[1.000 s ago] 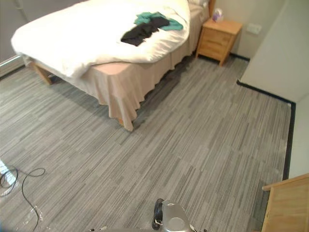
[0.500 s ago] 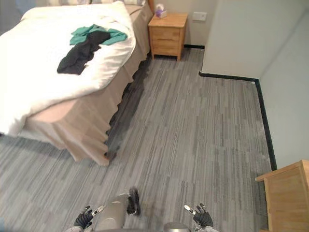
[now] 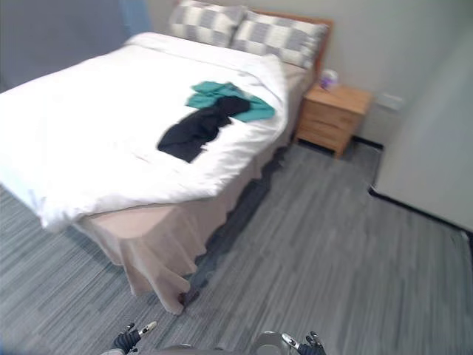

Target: Tidy the bed and pick cloth on bed and put in laundry

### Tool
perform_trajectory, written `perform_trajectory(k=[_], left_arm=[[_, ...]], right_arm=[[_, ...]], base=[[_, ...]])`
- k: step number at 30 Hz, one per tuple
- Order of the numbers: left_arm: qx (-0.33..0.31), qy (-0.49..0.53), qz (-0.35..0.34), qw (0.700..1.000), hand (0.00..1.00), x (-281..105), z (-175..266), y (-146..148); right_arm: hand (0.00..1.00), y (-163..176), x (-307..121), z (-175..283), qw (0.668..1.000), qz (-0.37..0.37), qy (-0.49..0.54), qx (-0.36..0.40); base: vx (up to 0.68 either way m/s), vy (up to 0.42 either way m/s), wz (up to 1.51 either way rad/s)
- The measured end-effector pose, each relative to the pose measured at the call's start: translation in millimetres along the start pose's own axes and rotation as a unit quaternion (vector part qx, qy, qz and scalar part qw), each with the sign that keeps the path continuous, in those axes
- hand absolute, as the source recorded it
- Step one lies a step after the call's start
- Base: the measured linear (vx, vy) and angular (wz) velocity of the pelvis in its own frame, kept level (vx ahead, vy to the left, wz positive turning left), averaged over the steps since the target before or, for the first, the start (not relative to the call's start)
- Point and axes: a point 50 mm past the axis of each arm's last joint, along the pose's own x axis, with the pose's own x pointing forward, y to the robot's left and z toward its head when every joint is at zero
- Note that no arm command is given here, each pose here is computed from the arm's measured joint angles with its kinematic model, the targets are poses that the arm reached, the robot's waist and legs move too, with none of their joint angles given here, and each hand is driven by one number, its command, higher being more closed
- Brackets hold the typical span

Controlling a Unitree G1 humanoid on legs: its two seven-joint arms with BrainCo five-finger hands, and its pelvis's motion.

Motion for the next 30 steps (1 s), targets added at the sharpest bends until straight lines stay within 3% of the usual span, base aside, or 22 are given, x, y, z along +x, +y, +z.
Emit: perform_trajectory(k=[5, 13, 19, 22, 25, 28, 30], left_arm=[[-0.032, -0.017, 0.009, 0.999, 0.00, 1, 7, 1], [-0.244, -0.023, 0.014, 0.969, 0.00, -5, -10, -11], [-0.301, -0.021, 0.012, 0.953, 0.00, -6, -11, -11], [-0.301, 0.001, 0.045, 0.953, 0.00, -10, -24, -4], [-0.325, 0.025, 0.119, 0.938, 0.00, -13, -36, 15], [-0.385, 0.029, 0.198, 0.901, 0.00, -12, -30, 25], [-0.423, -0.035, 0.256, 0.869, 0.00, -13, 0, 52]], right_arm=[[0.00, 5, -1, -1, 1.000, 0.005, -0.003, 0.008], [0.00, 8, 3, 13, 0.999, 0.021, -0.024, -0.015], [0.00, 3, 1, 3, 1.000, 0.015, 0.013, -0.019], [0.00, 2, 2, 2, 1.000, 0.015, 0.023, -0.015], [0.00, 6, 0, -9, 0.999, 0.013, 0.043, 0.024], [0.00, 1, -2, -13, 0.998, 0.006, 0.051, 0.042], [0.00, -5, -4, -17, 0.997, 0.001, 0.055, 0.045]], base=[[0.07, -0.161, 1.65], [0.20, -0.063, 0.83], [-0.01, 0.129, 0.77], [-0.02, 0.155, 0.13], [-0.01, 0.016, 0.01], [-0.07, -0.018, -0.02], [-0.11, -0.038, -0.05]])
